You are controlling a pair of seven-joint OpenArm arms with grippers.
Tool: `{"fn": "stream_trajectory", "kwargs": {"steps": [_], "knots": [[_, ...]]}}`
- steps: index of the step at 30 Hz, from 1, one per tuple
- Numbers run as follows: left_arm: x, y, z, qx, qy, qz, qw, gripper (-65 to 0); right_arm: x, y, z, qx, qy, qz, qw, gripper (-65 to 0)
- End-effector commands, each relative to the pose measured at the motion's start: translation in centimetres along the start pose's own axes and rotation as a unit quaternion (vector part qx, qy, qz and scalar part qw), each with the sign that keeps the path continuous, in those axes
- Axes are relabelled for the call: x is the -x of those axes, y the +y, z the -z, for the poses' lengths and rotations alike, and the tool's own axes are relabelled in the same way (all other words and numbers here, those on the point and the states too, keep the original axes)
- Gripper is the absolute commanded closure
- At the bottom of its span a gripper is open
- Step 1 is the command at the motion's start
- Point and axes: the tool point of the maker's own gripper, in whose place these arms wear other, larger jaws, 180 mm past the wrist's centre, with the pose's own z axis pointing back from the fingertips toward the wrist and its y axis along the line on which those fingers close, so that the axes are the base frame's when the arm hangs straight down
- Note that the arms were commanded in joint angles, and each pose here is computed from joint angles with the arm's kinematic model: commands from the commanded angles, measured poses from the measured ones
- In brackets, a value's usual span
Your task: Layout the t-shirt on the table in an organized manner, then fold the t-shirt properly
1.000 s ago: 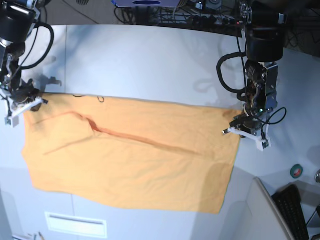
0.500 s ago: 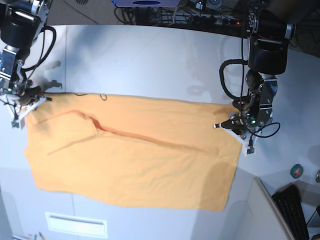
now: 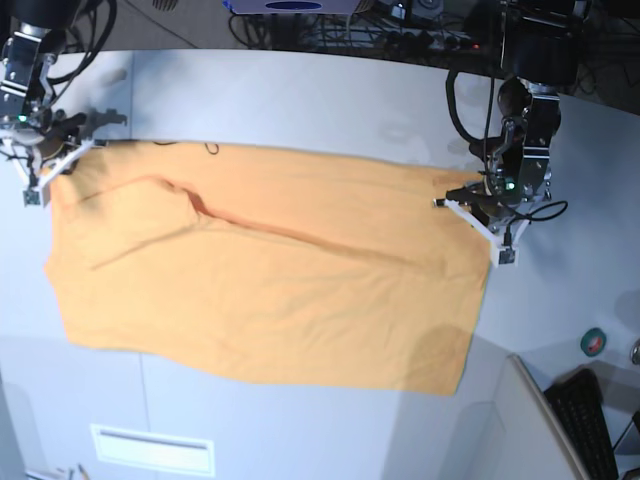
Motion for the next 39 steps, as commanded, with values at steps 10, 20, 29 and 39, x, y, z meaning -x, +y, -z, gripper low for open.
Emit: {"fn": "stream_trajectory", "kwargs": {"steps": [10, 20, 29, 39], "knots": [[7.3, 4.3, -3.9, -0.036, 0.056, -0.034, 0.997, 0.0, 7.4, -0.2, -3.0, 0.014, 0.074, -0.022, 0.997, 0.0], [7.6, 4.7, -4.3, -0.04, 0.055, -0.035, 0.997, 0.0, 10.7, 0.7, -5.1, 0.01, 0.096, -0.023, 0.9951, 0.0], [8.8, 4.6, -5.3, -0.037, 0.059, -0.026, 0.997, 0.0, 11.2, 0.6, -5.3, 0.011, 0.1, -0.023, 0.9946, 0.0], [9.1, 4.5, -5.6, -0.036, 0.06, -0.024, 0.997, 0.0, 10.8, -1.4, -6.0, 0.035, 0.091, -0.01, 0.9952, 0.0]]}}
